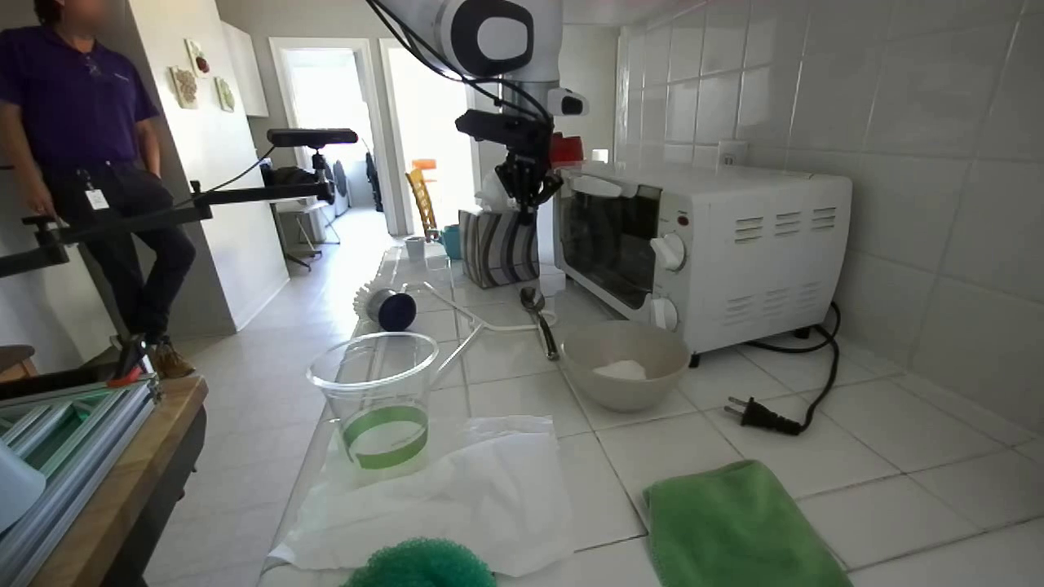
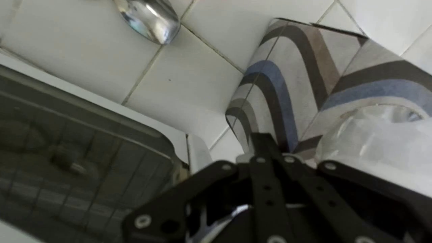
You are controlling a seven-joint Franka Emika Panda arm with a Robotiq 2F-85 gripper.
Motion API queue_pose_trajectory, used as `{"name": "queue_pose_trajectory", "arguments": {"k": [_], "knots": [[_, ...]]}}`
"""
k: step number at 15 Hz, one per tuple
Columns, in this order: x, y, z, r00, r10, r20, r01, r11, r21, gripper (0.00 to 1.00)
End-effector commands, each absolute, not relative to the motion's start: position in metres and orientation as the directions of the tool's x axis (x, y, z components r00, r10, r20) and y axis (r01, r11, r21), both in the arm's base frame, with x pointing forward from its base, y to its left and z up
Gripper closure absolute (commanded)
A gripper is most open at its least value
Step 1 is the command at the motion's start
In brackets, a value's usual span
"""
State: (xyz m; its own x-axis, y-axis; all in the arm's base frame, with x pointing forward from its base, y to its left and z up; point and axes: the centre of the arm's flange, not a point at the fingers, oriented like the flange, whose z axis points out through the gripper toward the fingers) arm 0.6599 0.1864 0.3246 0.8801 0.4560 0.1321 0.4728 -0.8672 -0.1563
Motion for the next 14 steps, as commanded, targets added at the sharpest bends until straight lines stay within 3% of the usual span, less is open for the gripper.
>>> {"name": "queue_pose_trajectory", "arguments": {"k": [1,14], "knots": [[0.673,0.194,0.323,0.854,0.505,0.124,0.519,-0.841,-0.153,1.0],[0.674,0.222,0.319,0.829,0.551,0.1,0.559,-0.808,-0.187,1.0]]}}
